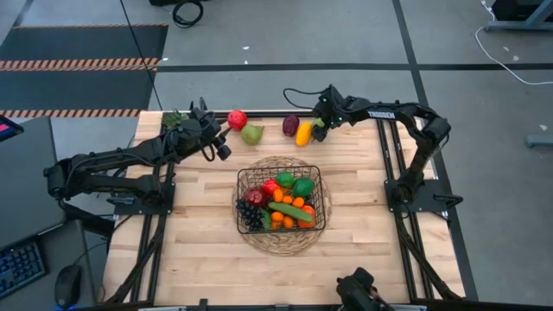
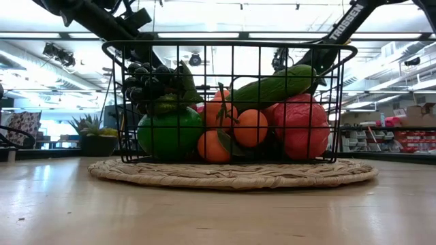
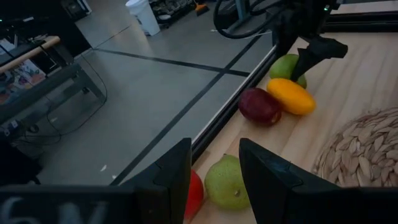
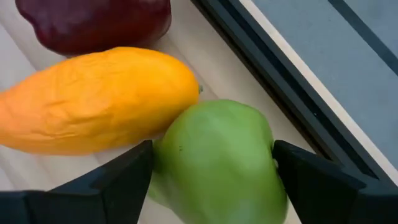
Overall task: Build produce basket
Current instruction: Put the right green pear into the black wire basket
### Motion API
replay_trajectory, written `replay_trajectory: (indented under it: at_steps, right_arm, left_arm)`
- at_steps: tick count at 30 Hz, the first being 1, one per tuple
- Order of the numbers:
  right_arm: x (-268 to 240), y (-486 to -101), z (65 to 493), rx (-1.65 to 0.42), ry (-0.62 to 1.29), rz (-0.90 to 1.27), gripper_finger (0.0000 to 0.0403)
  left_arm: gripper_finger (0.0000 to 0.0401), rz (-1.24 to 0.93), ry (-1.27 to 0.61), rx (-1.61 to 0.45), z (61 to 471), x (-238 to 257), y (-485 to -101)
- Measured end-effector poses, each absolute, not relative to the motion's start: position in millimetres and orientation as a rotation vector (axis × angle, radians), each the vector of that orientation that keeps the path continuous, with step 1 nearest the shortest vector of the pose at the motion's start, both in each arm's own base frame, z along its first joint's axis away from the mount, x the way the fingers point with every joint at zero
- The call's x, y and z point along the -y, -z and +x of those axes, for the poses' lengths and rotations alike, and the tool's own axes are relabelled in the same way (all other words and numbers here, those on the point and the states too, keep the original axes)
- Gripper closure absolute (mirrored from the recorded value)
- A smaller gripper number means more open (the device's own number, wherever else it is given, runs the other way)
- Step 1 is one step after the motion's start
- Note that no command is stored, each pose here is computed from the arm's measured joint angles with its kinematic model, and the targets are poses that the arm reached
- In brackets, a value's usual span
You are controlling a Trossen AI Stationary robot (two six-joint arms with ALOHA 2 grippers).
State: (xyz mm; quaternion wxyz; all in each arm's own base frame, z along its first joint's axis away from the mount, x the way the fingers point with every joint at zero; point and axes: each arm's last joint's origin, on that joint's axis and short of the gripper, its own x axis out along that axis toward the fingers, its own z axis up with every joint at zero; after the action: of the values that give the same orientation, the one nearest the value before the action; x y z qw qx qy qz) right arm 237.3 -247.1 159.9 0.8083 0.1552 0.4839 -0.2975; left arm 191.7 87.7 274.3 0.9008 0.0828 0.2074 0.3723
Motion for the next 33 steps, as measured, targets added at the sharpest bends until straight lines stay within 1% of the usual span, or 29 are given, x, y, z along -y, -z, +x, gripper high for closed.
replay_trajectory:
  at_steps: [5, 11, 20, 24, 28, 33]
  right_arm:
    - [244, -168, 234, -1.025, 0.645, 0.325, 0.0102]
    - [241, -175, 231, -1.022, 0.651, 0.323, 0.0158]
    - [239, -177, 228, -1.058, 0.663, 0.323, 0.0161]
    - [236, -185, 225, -1.044, 0.670, 0.313, 0.0161]
    - [231, -214, 223, -0.987, 0.679, 0.284, 0.0161]
    - [209, -268, 220, -0.861, 0.664, 0.238, 0.0161]
  left_arm:
    - [0.0259, 0.171, -0.770, -0.429, 192, -88, -274]
    - [0.0259, 0.171, -0.770, -0.430, 192, -88, -274]
    - [0.0259, 0.171, -0.770, -0.430, 192, -88, -274]
    - [0.0259, 0.171, -0.770, -0.430, 192, -88, -274]
    - [0.0259, 0.170, -0.770, -0.430, 192, -88, -274]
    - [0.0259, 0.170, -0.770, -0.430, 192, -88, -274]
